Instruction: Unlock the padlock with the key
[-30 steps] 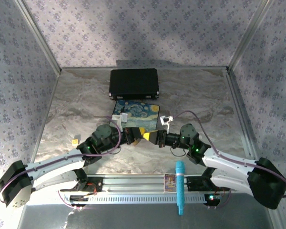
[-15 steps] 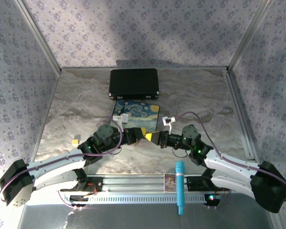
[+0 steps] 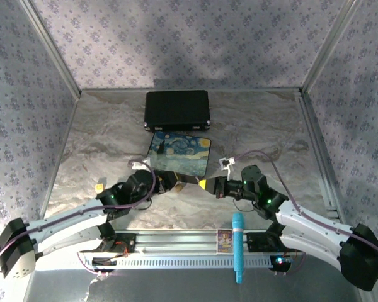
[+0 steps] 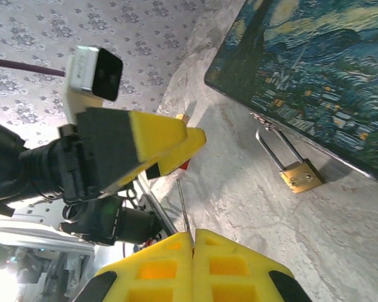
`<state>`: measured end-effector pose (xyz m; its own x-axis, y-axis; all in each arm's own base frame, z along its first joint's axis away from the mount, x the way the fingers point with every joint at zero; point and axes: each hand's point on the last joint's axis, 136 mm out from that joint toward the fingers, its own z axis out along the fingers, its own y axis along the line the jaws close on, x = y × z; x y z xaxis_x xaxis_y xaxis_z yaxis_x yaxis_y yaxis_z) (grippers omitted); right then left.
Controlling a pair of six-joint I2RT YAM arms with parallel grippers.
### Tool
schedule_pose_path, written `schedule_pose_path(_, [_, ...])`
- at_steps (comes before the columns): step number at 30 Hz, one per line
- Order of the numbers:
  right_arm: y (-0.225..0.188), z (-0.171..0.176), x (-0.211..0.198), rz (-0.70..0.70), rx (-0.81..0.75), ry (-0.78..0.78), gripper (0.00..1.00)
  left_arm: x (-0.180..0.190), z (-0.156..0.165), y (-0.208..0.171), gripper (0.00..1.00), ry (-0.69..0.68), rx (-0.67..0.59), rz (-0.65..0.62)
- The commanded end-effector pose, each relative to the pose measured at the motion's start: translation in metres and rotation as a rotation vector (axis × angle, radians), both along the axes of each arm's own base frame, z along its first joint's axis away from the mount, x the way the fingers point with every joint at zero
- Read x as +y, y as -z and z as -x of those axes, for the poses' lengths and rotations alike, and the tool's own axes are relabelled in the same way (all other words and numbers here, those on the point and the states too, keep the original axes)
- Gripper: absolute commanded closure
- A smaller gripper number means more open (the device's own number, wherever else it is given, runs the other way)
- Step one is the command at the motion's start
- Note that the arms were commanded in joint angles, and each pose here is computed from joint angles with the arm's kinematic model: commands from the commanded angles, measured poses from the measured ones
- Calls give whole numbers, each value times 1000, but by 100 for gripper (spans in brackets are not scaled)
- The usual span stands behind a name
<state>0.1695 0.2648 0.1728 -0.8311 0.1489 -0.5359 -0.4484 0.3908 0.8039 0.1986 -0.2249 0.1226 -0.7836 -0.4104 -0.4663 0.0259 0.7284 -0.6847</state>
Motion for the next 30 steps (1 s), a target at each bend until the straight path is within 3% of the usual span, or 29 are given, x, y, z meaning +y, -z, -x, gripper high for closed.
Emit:
schedule_pose_path(1, [7, 0, -5, 57, -7, 10, 100, 10, 5, 23, 32, -37, 57, -58])
schedule_pose_path(5, [18, 0, -11, 85, 6, 27, 100, -9, 4, 12, 41, -23, 51, 22])
schedule_pose_path(8, [24, -1, -16, 116, 21, 36, 100, -28, 0, 9, 41, -9, 64, 112])
schedule_pose_path(14, [34, 0, -25, 146, 31, 58, 100, -56, -7, 4, 53, 6, 86, 148])
schedule_pose_path(20, [46, 2, -31, 156, 52, 70, 100, -101, -15, 8, 50, 64, 115, 208])
schedule_pose_path(30, [53, 8, -43, 162, 61, 95, 100, -143, -34, 22, 49, 109, 128, 184])
